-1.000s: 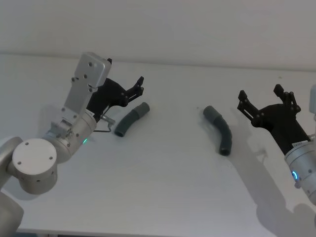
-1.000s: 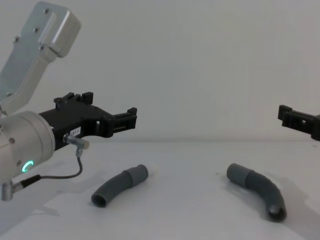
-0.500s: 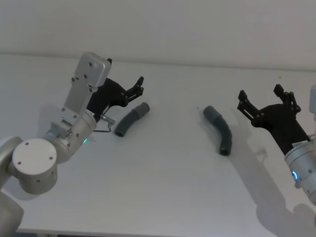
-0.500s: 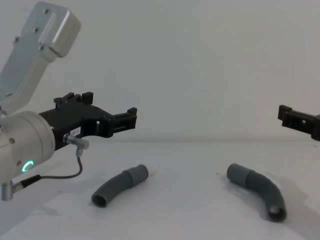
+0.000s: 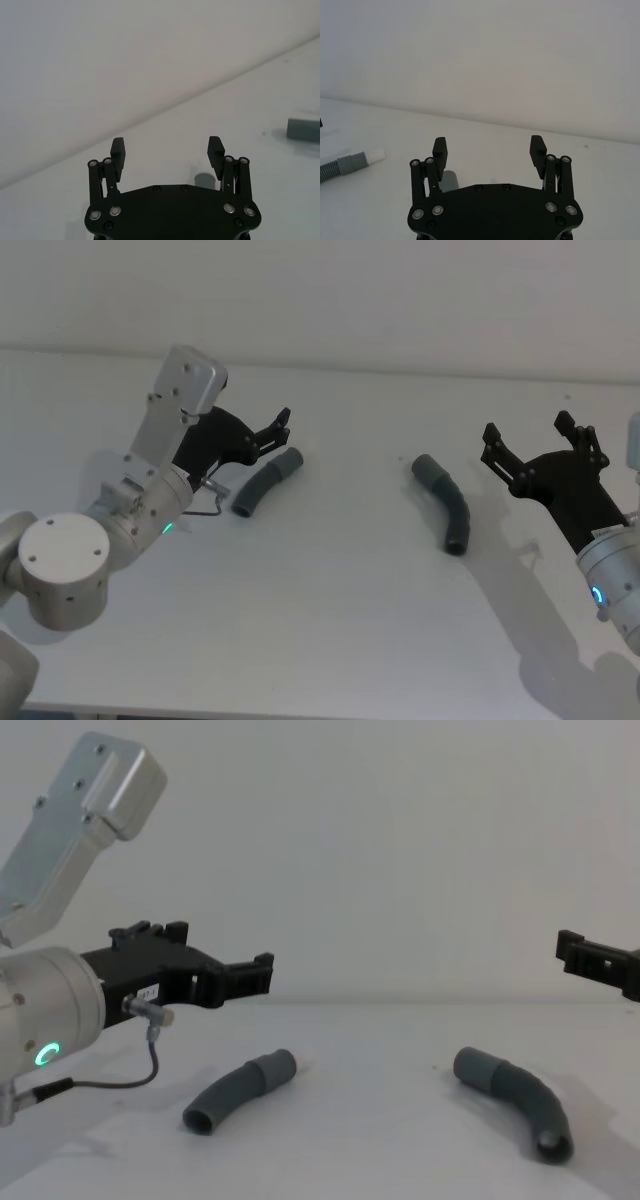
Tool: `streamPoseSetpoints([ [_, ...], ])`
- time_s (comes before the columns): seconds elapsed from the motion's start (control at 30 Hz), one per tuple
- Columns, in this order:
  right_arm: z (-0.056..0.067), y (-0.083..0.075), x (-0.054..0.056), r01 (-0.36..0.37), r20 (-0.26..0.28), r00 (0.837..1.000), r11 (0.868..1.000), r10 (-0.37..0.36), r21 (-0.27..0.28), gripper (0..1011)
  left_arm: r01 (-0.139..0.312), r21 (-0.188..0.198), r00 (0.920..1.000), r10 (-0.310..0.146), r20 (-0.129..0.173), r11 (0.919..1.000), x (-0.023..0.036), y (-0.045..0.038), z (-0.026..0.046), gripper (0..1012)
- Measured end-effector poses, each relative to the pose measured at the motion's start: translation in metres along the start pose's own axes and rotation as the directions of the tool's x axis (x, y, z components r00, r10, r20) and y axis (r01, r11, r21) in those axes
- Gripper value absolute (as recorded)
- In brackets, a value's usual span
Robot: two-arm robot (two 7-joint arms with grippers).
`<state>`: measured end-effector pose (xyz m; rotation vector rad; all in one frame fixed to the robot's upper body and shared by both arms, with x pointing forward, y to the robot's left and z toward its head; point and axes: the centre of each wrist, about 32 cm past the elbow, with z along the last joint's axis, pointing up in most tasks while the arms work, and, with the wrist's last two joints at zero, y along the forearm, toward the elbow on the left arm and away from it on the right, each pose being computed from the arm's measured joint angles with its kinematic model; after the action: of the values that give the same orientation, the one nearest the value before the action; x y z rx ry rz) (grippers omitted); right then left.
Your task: Use both hands to pick up one end of the pipe from the table, align the ends, and insert them.
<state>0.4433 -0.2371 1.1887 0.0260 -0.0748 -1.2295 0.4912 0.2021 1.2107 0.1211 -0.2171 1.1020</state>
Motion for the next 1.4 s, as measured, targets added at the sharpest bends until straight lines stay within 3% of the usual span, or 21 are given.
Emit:
streamPoseSetpoints([
  [0.47,0.0,0.0,0.0,0.0,0.0,1.0,1.0,0.0,0.0,1003,0.044,0.112,0.9988,-0.046,0.018,0.9927,0.0138,0.0071,0.0053,1002],
  [0.83,0.0,0.0,0.0,0.0,0.0,1.0,1.0,0.0,0.0,1004,0.071,0.161,0.9961,-0.078,0.041,0.9844,0.0221,0.0055,0.0101,1002],
  [1.13,0.0,0.0,0.0,0.0,0.0,1.0,1.0,0.0,0.0,1004,0.108,0.208,0.9918,-0.12,0.046,0.9723,0.0257,0.0017,0.014,1002],
  [1.4,0.0,0.0,0.0,0.0,0.0,1.0,1.0,0.0,0.0,1004,0.142,0.254,0.9865,-0.158,0.043,0.9567,0.0292,0.0001,0.0174,1002],
])
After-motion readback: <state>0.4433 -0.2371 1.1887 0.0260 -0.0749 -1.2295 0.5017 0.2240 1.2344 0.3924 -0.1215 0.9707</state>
